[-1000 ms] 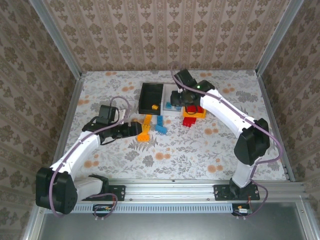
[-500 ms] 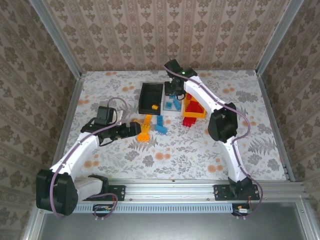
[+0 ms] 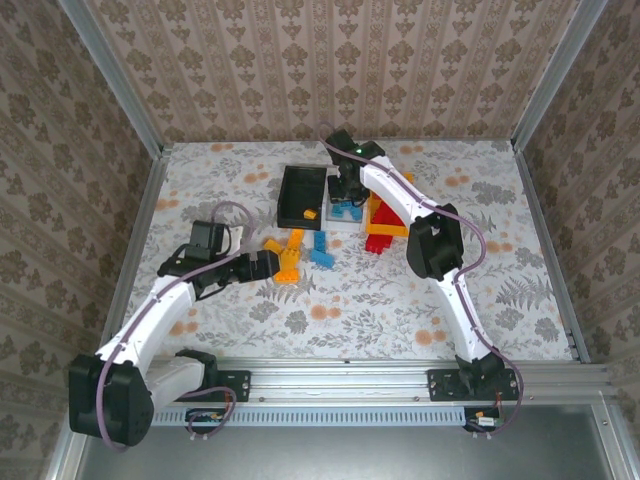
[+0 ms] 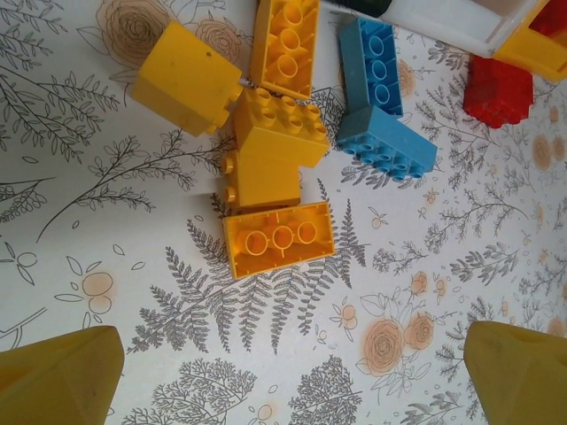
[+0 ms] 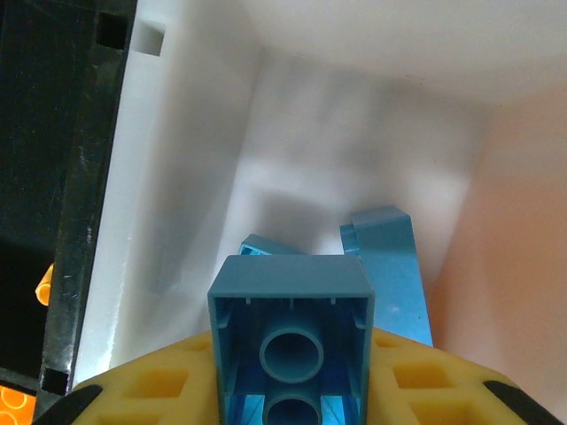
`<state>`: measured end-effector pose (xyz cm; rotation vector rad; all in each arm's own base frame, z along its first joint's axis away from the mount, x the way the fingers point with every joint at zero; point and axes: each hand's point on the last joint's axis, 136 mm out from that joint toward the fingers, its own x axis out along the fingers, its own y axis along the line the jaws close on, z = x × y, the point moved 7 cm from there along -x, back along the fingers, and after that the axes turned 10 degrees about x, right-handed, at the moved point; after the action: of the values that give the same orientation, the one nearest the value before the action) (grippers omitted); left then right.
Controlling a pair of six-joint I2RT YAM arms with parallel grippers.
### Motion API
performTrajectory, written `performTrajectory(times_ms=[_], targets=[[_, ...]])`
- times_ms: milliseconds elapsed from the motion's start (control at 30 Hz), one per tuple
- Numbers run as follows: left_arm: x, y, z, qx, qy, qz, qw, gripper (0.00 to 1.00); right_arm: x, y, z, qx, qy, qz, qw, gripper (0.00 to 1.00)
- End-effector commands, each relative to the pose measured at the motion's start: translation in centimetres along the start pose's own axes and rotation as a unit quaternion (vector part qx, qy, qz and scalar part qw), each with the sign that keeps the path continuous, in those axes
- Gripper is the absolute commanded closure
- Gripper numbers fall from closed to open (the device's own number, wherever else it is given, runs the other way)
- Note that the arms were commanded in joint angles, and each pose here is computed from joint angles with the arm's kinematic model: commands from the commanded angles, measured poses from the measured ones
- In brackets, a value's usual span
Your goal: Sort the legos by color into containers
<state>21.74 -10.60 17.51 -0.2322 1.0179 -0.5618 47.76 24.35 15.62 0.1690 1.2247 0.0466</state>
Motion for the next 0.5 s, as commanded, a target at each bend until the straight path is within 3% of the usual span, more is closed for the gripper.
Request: performTrajectory(times_ms=[0,133,333,467], targets=[[-0.1,0.1,0.2,0.001,-0.008,-0.001,1.000,0.00,-0.7,0.0,0.0,-0.006,0.008,0.004,1.000,0.60],[0.4,0.0,0.2,-0.010,0.011,-0.014,1.000,0.00,-2.4,0.2,0.4,-0.003,-0.002,0.014,1.000,0.47],[0.4,-0.2,0.6,-0.023,0.013,-0.021,0.999,0.00,-8.7,0.5,1.3,-0.003,-0.050,0.045,0.998,0.44],[0.6,-0.3,0.6,-0.029,0.016,-0.022,0.999,0.00,-12.1,0.1,-0.4,-0.001,-0.067,0.063,0.996,0.42]])
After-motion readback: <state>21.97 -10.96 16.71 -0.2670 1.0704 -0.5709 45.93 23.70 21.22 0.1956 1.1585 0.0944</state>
